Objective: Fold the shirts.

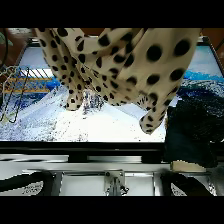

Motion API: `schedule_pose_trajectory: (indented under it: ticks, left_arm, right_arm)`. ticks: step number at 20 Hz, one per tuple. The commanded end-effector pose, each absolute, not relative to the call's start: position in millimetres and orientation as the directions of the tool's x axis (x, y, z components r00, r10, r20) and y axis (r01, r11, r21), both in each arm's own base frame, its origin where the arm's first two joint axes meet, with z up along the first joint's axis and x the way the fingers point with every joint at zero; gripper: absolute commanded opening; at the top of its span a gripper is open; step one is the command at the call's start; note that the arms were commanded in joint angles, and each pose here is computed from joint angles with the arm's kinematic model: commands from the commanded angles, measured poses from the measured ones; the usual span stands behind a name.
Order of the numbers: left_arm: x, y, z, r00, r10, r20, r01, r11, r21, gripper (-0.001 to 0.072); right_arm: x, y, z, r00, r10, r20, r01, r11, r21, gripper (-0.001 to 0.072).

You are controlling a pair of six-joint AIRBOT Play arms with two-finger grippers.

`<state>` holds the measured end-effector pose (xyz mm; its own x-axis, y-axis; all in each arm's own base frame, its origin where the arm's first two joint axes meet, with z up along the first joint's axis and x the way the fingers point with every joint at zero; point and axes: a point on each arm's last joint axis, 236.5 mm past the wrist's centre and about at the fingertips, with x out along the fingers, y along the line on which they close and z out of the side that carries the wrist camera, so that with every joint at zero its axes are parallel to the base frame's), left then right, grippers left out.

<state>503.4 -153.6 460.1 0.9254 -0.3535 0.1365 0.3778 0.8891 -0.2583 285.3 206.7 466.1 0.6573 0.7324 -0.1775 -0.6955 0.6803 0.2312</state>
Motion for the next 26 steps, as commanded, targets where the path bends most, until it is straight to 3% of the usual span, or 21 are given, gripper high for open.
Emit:
schedule_pose_trajectory:
  ticks: [1,4,6,9,11,13,18,22,23,24,25,26]
  left_arm:
    - [513,-164,475,0.896,-0.365,0.254,0.439,0.815,-0.378,0.0043]
    - [524,-174,439,0.905,-0.405,0.130,0.424,0.840,-0.338,0.0044]
    - [533,-174,384,0.899,-0.432,-0.074,0.411,0.889,-0.202,0.0044]
    - [534,-132,311,0.868,-0.335,-0.366,0.329,0.941,-0.082,0.0043]
    - [534,-102,276,0.828,-0.279,-0.487,0.281,0.957,-0.071,0.0043]
    - [532,-84,240,0.764,-0.253,-0.593,0.224,0.967,-0.124,0.0043]
    - [534,-79,158,0.601,-0.243,-0.762,0.167,0.970,-0.177,0.0043]
    - [539,-69,135,0.573,-0.195,-0.796,0.112,0.981,-0.159,0.0044]
    - [539,-59,132,0.569,-0.155,-0.808,0.068,0.988,-0.141,0.0049]
    - [538,-52,130,0.565,-0.131,-0.815,0.057,0.991,-0.119,0.0150]
    - [536,-47,130,0.559,-0.121,-0.820,0.048,0.992,-0.113,0.0386]
    - [534,-41,128,0.547,-0.115,-0.829,0.034,0.993,-0.116,0.0531]
  right_arm:
    - [252,252,416,0.466,0.821,-0.331,-0.761,0.562,0.323,0.0063]
    - [269,286,367,0.411,0.800,-0.438,-0.762,0.565,0.317,0.0063]
    - [283,297,320,0.370,0.735,-0.568,-0.747,0.599,0.289,0.0063]
    - [298,310,263,0.274,0.667,-0.693,-0.702,0.631,0.330,0.0064]
    - [296,335,239,0.165,0.692,-0.703,-0.704,0.582,0.407,0.0063]
    - [288,359,199,0.062,0.650,-0.757,-0.755,0.527,0.390,0.0064]
    - [236,427,101,-0.208,0.531,-0.822,-0.783,0.412,0.465,0.0064]
    - [233,455,45,-0.210,0.470,-0.857,-0.800,0.421,0.427,0.0072]
    - [239,459,38,-0.201,0.476,-0.856,-0.784,0.445,0.432,0.0195]
    - [249,460,37,-0.184,0.496,-0.849,-0.766,0.469,0.440,0.0501]
    - [260,458,42,-0.162,0.515,-0.841,-0.756,0.483,0.441,0.0581]
    - [274,450,52,-0.134,0.533,-0.835,-0.739,0.508,0.443,0.0582]
